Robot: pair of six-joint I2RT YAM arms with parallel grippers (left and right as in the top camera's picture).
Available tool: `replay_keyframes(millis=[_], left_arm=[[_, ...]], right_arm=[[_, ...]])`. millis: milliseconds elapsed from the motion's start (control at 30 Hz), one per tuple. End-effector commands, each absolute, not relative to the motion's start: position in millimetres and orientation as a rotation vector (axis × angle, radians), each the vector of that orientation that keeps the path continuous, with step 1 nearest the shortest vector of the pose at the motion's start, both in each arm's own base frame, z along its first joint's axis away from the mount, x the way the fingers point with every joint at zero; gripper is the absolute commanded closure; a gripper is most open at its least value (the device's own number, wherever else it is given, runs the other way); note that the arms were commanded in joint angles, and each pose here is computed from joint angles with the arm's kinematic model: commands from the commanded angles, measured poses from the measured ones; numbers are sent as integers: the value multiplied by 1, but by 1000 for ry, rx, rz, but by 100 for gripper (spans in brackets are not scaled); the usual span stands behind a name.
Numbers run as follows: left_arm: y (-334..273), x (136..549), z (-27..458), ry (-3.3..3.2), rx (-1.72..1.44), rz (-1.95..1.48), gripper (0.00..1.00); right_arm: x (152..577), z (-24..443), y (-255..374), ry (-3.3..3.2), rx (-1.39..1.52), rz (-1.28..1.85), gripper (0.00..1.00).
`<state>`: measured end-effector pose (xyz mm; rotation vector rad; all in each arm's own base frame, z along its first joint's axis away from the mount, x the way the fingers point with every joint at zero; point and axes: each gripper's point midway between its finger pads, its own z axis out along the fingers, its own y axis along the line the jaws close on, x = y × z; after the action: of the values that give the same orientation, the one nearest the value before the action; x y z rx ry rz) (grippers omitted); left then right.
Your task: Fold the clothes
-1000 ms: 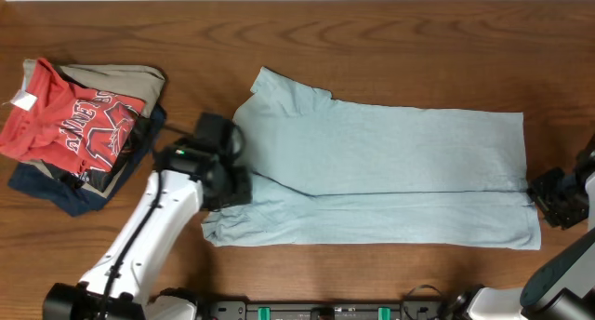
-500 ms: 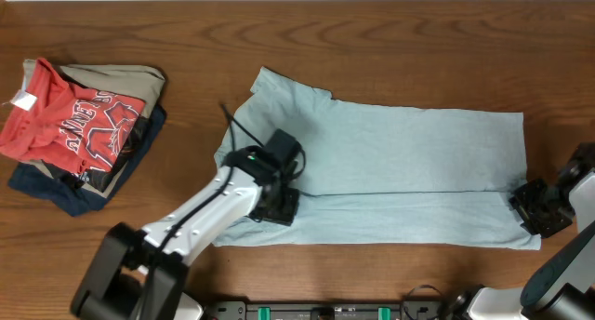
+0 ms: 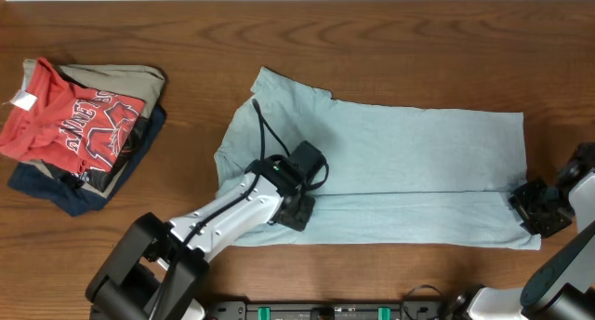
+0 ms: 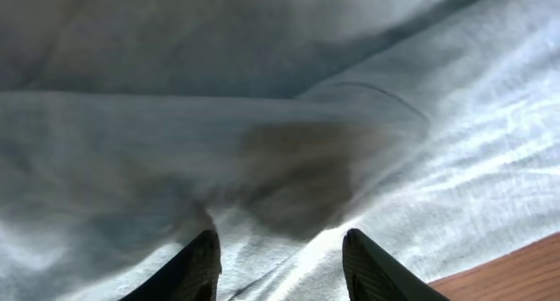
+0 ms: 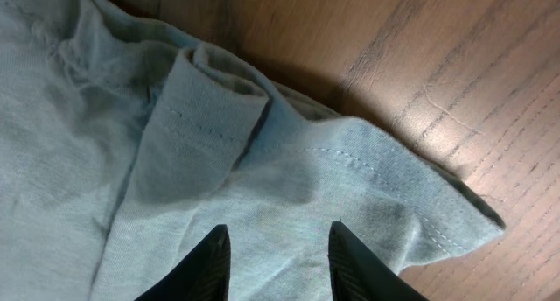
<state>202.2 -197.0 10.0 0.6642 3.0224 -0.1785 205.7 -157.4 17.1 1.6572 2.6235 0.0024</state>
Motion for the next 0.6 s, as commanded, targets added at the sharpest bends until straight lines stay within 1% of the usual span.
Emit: replay_keyframes(millis=[0, 100, 300, 567], left_arm=[[-194, 202, 7, 2978, 777, -87, 53], [-190, 206, 6, 2941, 800, 5, 53], [-199, 207, 6, 2880, 922, -4, 53], [-203, 210, 7, 2859, 921, -20, 54]], right_arm=[[205, 15, -155, 2638, 1651, 8, 64], [205, 15, -155, 2638, 1652, 9, 64], [204, 15, -155, 2640, 1653, 9, 64], [204, 15, -154, 2640, 1652, 9, 64]])
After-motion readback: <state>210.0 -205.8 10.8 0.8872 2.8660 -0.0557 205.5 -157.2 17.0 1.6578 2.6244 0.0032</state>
